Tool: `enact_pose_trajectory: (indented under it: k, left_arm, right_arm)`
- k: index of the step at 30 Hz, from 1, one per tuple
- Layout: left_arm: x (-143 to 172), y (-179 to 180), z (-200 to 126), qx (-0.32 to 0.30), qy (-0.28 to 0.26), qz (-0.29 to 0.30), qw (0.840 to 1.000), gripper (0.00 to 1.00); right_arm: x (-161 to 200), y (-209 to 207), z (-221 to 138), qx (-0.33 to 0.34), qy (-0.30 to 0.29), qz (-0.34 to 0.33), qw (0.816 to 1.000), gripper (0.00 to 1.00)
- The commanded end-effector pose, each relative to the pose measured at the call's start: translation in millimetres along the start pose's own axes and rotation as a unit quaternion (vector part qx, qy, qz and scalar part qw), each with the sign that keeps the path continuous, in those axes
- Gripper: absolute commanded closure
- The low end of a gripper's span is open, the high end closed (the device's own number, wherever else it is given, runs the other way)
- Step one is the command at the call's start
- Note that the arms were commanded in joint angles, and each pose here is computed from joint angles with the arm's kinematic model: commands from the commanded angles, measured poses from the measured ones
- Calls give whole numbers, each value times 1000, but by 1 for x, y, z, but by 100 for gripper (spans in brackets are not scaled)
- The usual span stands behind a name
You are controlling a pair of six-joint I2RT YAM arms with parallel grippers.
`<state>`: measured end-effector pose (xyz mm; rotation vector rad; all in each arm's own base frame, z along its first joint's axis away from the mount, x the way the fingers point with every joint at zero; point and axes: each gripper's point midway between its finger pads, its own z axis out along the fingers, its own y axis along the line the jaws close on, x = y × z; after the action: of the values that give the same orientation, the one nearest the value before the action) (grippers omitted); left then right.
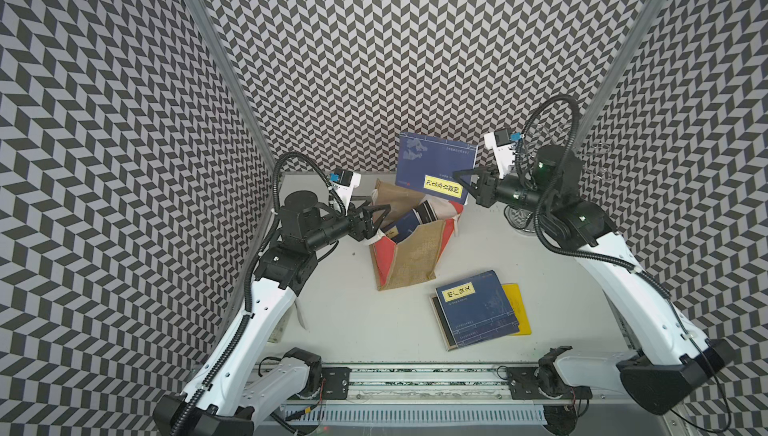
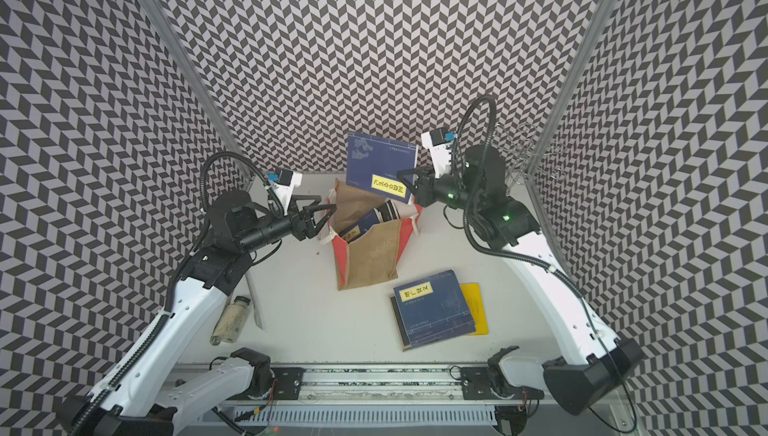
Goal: Put the books into the canvas bag
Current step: Place the book in the canvas bag.
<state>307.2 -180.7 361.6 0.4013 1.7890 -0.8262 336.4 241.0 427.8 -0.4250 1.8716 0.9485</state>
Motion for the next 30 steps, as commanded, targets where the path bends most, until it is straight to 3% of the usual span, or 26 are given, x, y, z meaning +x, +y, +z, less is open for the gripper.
enact_pose_trajectory:
  k: [1, 7, 13, 18, 30]
  left_arm:
    - [2, 36, -3, -94, 1, -13, 996, 27]
    - [15, 52, 4, -123, 24, -22, 992, 27]
    - [28, 70, 6, -164, 49, -23, 985, 27]
    - [37, 76, 11, -168, 63, -24, 983, 31]
    - [50, 79, 18, -164, 77, -38, 983, 34]
  right_arm:
    - [13, -45, -2, 139, 60, 32, 988, 100]
    - [18, -35, 29, 188, 150, -51, 969, 100]
    - [46, -20, 60, 179, 191, -68, 963, 100]
    - [74, -16, 72, 196, 228, -77, 951, 100]
    - [125, 7, 110, 161, 293, -73, 940, 100]
